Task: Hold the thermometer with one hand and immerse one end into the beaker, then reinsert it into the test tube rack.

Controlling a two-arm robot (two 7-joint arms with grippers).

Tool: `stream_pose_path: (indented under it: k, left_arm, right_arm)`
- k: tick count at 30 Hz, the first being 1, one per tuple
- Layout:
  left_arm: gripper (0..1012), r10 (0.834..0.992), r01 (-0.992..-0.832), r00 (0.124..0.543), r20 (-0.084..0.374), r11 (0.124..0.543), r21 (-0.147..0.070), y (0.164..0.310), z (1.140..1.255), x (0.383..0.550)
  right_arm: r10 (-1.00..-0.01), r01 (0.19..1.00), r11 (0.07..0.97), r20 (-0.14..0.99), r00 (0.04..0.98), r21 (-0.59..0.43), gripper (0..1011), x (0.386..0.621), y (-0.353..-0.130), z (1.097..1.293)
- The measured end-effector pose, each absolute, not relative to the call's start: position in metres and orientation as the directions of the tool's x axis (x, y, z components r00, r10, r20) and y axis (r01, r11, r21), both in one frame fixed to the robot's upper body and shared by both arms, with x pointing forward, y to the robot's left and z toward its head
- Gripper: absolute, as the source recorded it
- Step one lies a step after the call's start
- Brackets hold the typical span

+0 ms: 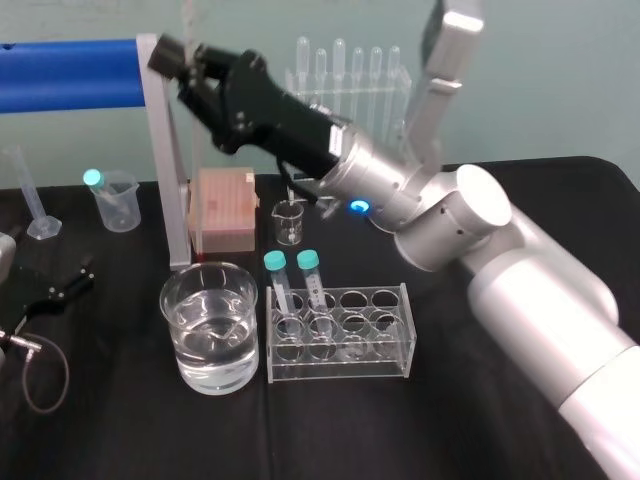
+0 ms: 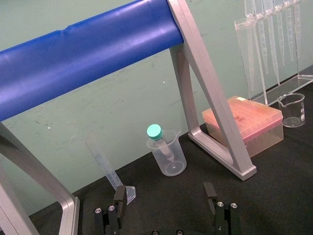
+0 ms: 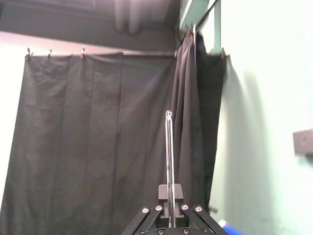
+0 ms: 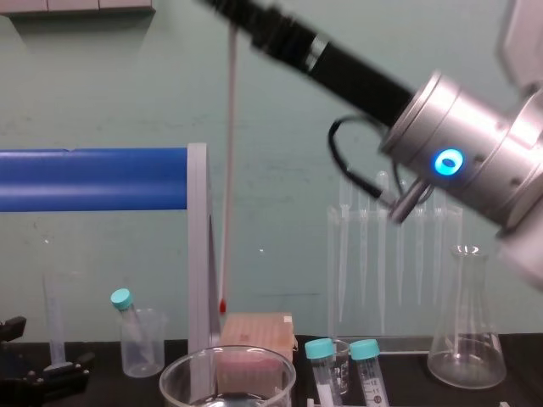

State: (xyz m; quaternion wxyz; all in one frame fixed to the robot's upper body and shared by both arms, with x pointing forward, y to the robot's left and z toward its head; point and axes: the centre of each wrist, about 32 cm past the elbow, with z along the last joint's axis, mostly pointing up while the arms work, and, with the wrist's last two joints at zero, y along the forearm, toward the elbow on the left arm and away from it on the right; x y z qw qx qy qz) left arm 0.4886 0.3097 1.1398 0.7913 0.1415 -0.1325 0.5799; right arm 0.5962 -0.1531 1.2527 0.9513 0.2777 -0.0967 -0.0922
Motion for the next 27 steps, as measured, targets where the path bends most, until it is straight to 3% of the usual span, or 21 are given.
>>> stream_pose_path:
  k: [5,12,19,27]
  left_arm:
    - [1008,0.88,-0.955,0.292,0.374,0.287,0.07,0.31,1.14,0.489]
    - [1008,0.88,-0.955,0.292,0.374,0.287,0.07,0.31,1.14,0.489]
    - [1008,0.88,-0.955,0.292,0.374,0.287,0.07,0.31,1.14,0.489]
    - [1008,0.88,-0.955,0.292,0.374,0.287,0.07,0.31,1.14,0.489]
  right_arm:
    - [-0.294,0.15,0.791,0.153,0.944,0.593,55,0.589,-0.168,1.266]
    - [-0.474,0.307,0.74,0.14,0.869,0.598,55,0.565,-0.211,1.273]
    - [-0.604,0.446,0.703,0.134,0.786,0.554,55,0.532,-0.259,1.26]
    - [-0.646,0.516,0.691,0.112,0.755,0.505,55,0.514,-0.283,1.243]
